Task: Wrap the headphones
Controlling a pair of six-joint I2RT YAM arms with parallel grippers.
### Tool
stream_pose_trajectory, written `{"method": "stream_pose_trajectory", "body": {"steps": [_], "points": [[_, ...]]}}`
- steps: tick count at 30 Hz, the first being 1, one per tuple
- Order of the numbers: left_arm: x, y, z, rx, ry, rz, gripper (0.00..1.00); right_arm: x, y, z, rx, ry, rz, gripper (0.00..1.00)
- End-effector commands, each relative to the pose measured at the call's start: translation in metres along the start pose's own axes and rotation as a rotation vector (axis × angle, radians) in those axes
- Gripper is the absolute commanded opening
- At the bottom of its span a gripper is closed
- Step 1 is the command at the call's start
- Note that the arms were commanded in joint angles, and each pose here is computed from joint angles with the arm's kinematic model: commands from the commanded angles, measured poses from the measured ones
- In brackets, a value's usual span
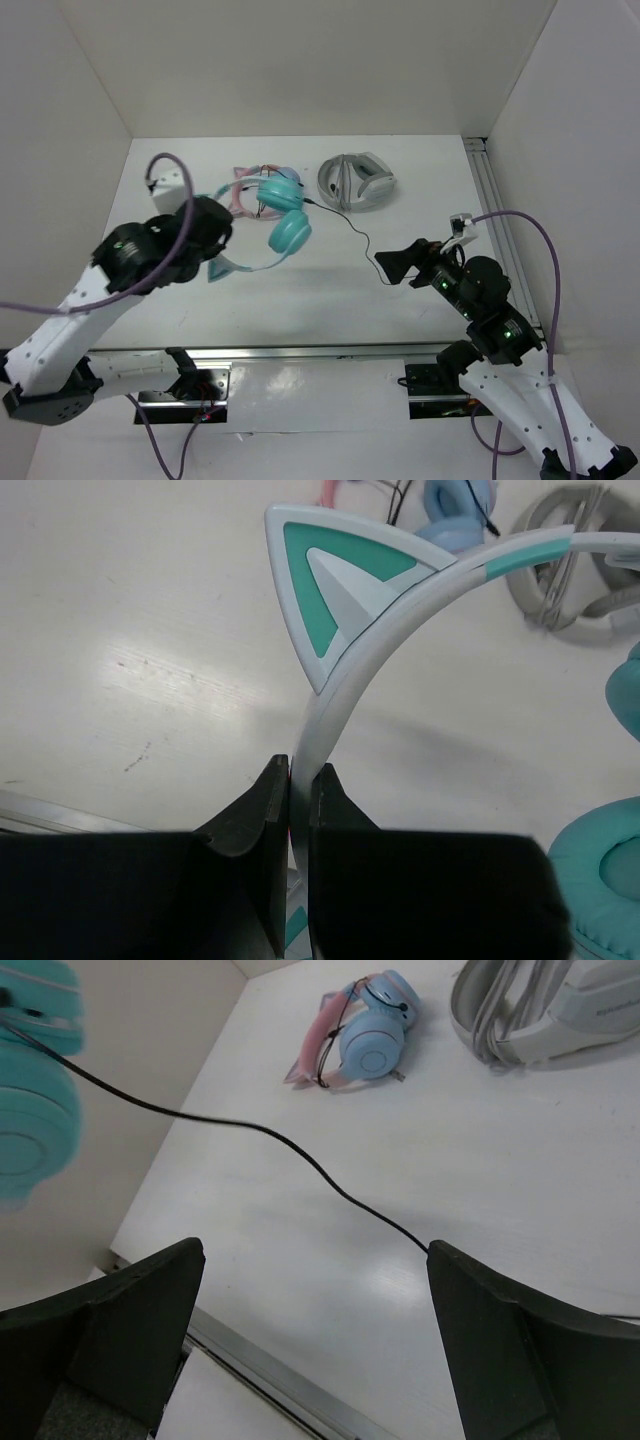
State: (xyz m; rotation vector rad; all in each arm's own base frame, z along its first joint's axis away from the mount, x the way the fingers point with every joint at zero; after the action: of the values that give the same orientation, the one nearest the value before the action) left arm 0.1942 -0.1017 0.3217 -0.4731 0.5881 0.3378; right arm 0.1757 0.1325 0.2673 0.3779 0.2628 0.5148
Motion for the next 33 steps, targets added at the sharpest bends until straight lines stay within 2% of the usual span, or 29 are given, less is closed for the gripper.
{"method": "stream_pose_trajectory", "body": {"steps": [1, 3, 7, 10, 16, 20, 26, 28, 29, 30, 33], "points": [[-0.024, 0.028, 0.036, 0.035, -0.063, -0.012, 0.0, 0.009, 0.019, 0.033, 0.031, -0.169, 0.102, 1.0], [-0.034, 0.037, 0.049, 0.017, -0.076, -0.035, 0.0, 0.017, 0.025, 0.038, 0.035, -0.205, 0.149, 1.0], [-0.043, 0.045, 0.062, -0.005, -0.088, -0.044, 0.0, 0.042, 0.034, 0.019, 0.052, -0.163, 0.26, 1.0], [-0.044, 0.049, 0.064, -0.007, -0.096, -0.04, 0.0, 0.055, 0.043, 0.005, 0.055, -0.115, 0.339, 0.96], [-0.044, 0.045, 0.062, -0.013, -0.08, -0.071, 0.0, 0.06, 0.054, -0.016, -0.037, -0.091, 0.373, 0.95], [-0.049, 0.042, 0.067, -0.037, -0.09, -0.104, 0.0, 0.076, 0.054, -0.035, -0.126, 0.008, 0.335, 0.89], [-0.059, 0.039, 0.069, -0.041, -0.082, -0.17, 0.0, 0.098, 0.049, -0.071, -0.219, 0.099, 0.246, 0.74], [-0.061, 0.037, 0.07, -0.045, -0.079, -0.183, 0.0, 0.103, 0.049, -0.072, -0.236, 0.101, 0.229, 0.63], [-0.063, 0.037, 0.072, -0.042, -0.084, -0.189, 0.0, 0.105, 0.047, -0.075, -0.246, 0.11, 0.226, 0.46], [-0.063, 0.038, 0.073, -0.043, -0.093, -0.183, 0.0, 0.105, 0.047, -0.075, -0.246, 0.11, 0.226, 0.41], [-0.063, 0.05, 0.077, -0.037, -0.112, -0.12, 0.0, 0.103, 0.046, -0.076, -0.245, 0.101, 0.229, 0.39]]}}
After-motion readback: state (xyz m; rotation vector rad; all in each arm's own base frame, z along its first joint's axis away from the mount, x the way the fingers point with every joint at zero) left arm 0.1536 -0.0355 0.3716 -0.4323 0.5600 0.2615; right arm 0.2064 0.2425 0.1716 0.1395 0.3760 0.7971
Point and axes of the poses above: each gripper's point midway between its finger pads, its own x axis out along the fingers, its own y axis along the line the jaws close on, z = x × y, the point moved 3 cm from there along -x, back along the fingers, and after that the axes turned 10 degrees about -x, right-handed, at the moved point
